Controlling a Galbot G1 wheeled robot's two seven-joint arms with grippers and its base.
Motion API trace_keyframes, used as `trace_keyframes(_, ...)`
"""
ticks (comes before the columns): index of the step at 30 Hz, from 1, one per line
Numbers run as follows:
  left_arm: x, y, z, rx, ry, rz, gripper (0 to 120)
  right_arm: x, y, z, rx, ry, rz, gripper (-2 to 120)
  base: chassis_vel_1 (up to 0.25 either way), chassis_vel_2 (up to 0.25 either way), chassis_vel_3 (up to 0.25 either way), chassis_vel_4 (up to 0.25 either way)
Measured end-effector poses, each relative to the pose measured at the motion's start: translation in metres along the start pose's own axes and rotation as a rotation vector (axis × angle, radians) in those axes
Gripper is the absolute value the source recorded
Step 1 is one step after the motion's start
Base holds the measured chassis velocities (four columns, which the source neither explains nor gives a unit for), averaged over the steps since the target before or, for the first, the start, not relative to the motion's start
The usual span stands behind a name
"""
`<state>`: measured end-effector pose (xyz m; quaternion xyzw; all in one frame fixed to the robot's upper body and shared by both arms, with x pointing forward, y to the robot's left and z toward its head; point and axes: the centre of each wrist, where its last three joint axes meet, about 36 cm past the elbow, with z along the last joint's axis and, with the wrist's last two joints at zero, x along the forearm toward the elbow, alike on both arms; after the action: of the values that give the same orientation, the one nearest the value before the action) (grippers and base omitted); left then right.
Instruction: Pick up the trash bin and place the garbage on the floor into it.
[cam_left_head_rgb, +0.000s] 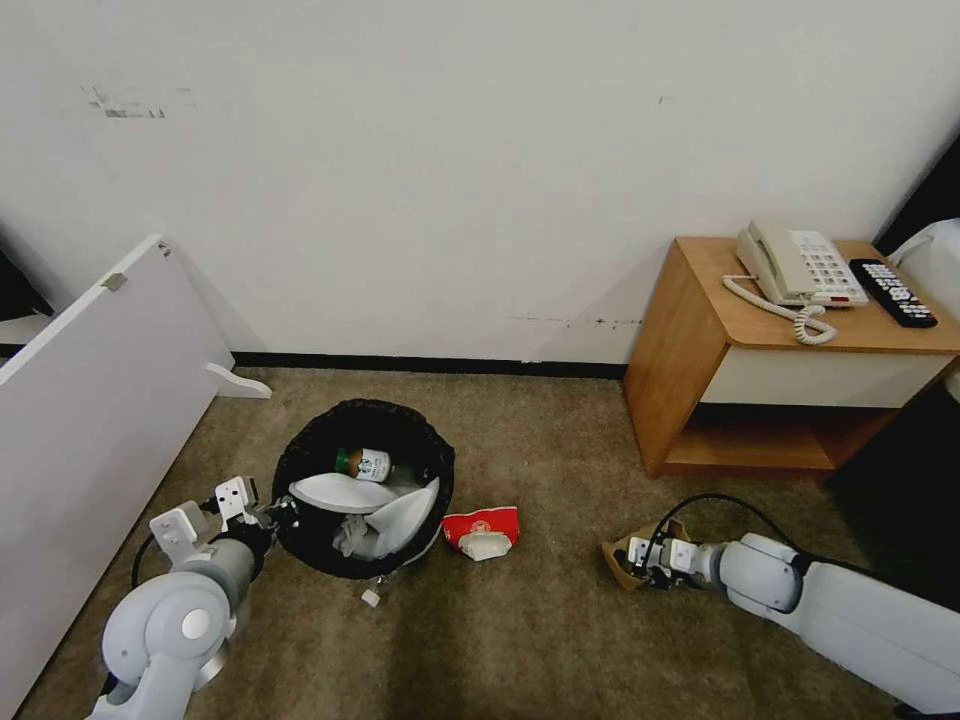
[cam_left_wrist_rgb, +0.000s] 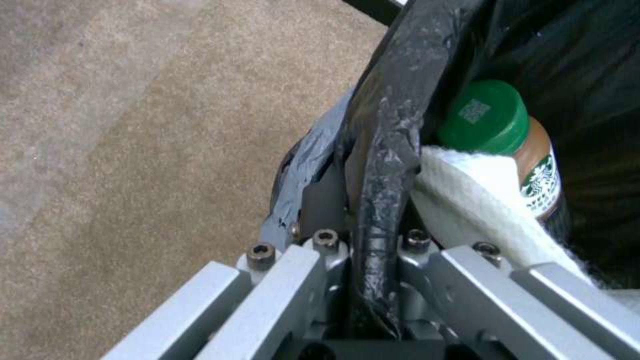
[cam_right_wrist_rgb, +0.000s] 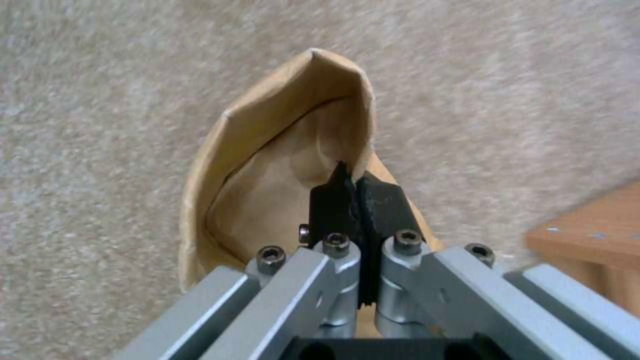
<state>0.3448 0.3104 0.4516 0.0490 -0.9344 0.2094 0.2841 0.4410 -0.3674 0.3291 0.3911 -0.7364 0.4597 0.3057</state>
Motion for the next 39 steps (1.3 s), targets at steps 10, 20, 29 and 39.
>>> trace_keyframes(10,-0.001,0.004,-0.003,-0.036,0.005,-0.008,1,0.043,-0.019,-0.03,0.003,-0.096,0.077,0,0.0,0.0,0.0,0.0)
trace_keyframes(20,-0.002,0.009,-0.002,-0.076,0.019,-0.012,1,0.09,-0.031,-0.071,0.004,-0.221,0.145,0,0.0,0.0,0.0,0.0)
trace_keyframes(29,-0.001,0.004,-0.004,-0.119,0.031,0.01,1,0.153,-0.045,-0.138,-0.048,-0.41,0.218,0,0.0,0.0,0.0,0.0)
trace_keyframes(39,0.004,-0.013,-0.003,-0.153,0.038,0.062,1,0.218,-0.045,-0.183,0.017,-0.558,0.304,0,0.0,0.0,0.0,0.0)
